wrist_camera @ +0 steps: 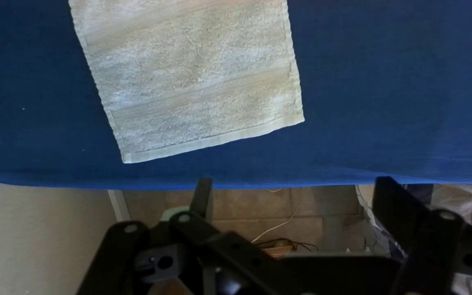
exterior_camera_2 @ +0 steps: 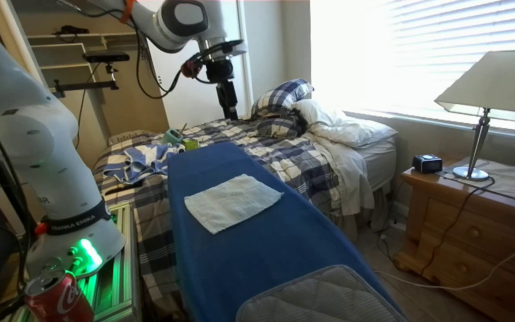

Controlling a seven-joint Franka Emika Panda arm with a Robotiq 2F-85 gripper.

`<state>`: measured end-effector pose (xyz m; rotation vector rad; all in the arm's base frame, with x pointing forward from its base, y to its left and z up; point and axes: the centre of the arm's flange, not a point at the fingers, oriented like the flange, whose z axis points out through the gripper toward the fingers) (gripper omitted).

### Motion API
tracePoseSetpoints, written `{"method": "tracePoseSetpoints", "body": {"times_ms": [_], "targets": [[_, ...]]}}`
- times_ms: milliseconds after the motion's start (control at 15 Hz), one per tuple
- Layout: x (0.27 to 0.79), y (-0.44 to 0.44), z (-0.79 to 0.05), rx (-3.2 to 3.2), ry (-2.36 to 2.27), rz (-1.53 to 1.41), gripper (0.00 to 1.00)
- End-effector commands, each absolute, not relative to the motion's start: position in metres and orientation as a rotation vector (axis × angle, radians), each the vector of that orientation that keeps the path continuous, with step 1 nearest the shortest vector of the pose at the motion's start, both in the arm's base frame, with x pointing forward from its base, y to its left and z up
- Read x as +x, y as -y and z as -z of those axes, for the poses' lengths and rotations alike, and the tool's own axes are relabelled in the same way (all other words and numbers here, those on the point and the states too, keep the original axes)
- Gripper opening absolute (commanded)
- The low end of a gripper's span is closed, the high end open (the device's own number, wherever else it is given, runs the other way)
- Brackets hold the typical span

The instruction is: Fold the towel into a triangle twice.

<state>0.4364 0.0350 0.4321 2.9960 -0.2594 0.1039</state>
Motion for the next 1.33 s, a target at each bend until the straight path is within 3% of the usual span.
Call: {"method": "tracePoseSetpoints", "body": {"times_ms": [0, 333, 733, 1267], "targets": [[0.446, -0.040, -0.381, 3.016, 0.409, -0.104, 1.00], [0.448, -0.057, -0.340, 2.995, 0.622, -0.149, 1.00], [0.448, -0.054, -0.343, 2.999, 0.595, -0.116, 1.00], [0.450, -0.052, -0.289, 3.012, 0.671, -0.202, 1.00]]}}
